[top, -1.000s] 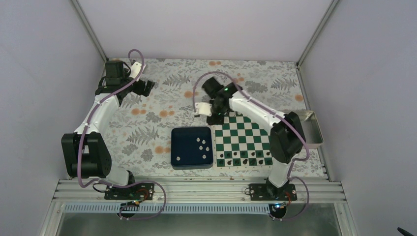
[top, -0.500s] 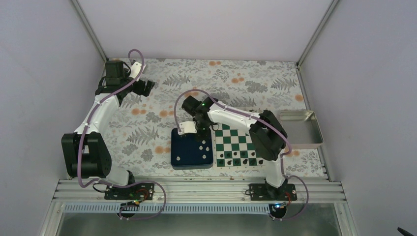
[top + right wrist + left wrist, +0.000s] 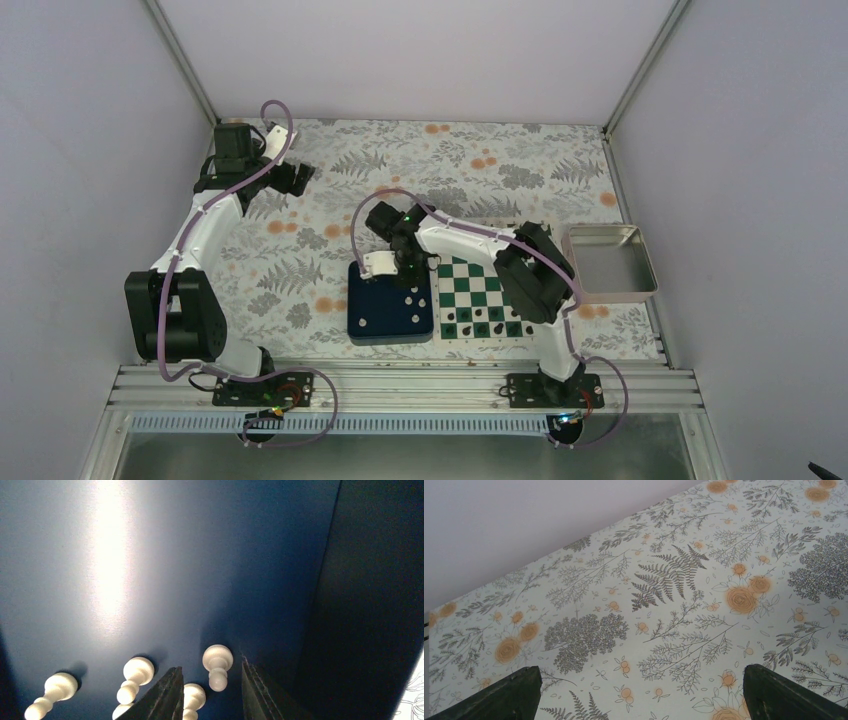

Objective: Set up the chess pieces on the board
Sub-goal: Pick up the chess piece from the storage box, then place the chess piece on the chessboard.

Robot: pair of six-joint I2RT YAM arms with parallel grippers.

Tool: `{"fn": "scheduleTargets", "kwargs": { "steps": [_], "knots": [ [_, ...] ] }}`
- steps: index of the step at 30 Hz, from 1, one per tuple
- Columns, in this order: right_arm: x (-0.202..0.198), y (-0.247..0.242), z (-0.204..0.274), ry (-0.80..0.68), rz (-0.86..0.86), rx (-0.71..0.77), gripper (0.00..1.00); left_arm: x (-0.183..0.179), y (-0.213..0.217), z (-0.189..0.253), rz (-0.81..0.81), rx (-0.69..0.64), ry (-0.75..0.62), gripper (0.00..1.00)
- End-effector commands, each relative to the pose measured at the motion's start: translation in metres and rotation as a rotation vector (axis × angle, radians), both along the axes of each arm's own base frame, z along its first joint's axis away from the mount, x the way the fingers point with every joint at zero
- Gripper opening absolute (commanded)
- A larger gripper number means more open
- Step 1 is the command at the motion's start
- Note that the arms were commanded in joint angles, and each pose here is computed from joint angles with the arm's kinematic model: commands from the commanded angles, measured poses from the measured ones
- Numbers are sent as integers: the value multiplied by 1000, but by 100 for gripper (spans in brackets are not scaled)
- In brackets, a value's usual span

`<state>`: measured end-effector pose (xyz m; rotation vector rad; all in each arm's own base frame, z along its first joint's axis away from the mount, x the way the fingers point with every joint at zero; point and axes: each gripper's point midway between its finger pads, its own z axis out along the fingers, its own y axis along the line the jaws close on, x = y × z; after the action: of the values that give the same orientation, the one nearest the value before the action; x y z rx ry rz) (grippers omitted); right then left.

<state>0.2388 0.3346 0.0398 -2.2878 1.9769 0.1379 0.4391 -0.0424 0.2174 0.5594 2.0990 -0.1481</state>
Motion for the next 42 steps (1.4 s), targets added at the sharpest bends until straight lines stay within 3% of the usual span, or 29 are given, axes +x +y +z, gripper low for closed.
{"fn": "scheduleTargets", "kwargs": {
  "steps": [1,15,19,30,36,42],
  "knots": [
    [0,1,-9,-15,5,-15,32,0,0,4,-16,1,-21,100],
    [0,1,-22,-6,3,-23,23,-1,-1,5,-18,1,-23,100],
    [1,4,-17,-12,0,-7,13,-1,-1,4,-19,0,-22,100],
    [26,13,97,-101,-60,174,5,-1,-1,5,-19,-1,-23,100],
    [87,-38,162,-208,-207,254,5,-1,-1,6,-19,-1,-23,100],
    [134,-115,148,-209,-370,213,5,-1,-2,7,-21,-2,-25,100]
  ]
}}
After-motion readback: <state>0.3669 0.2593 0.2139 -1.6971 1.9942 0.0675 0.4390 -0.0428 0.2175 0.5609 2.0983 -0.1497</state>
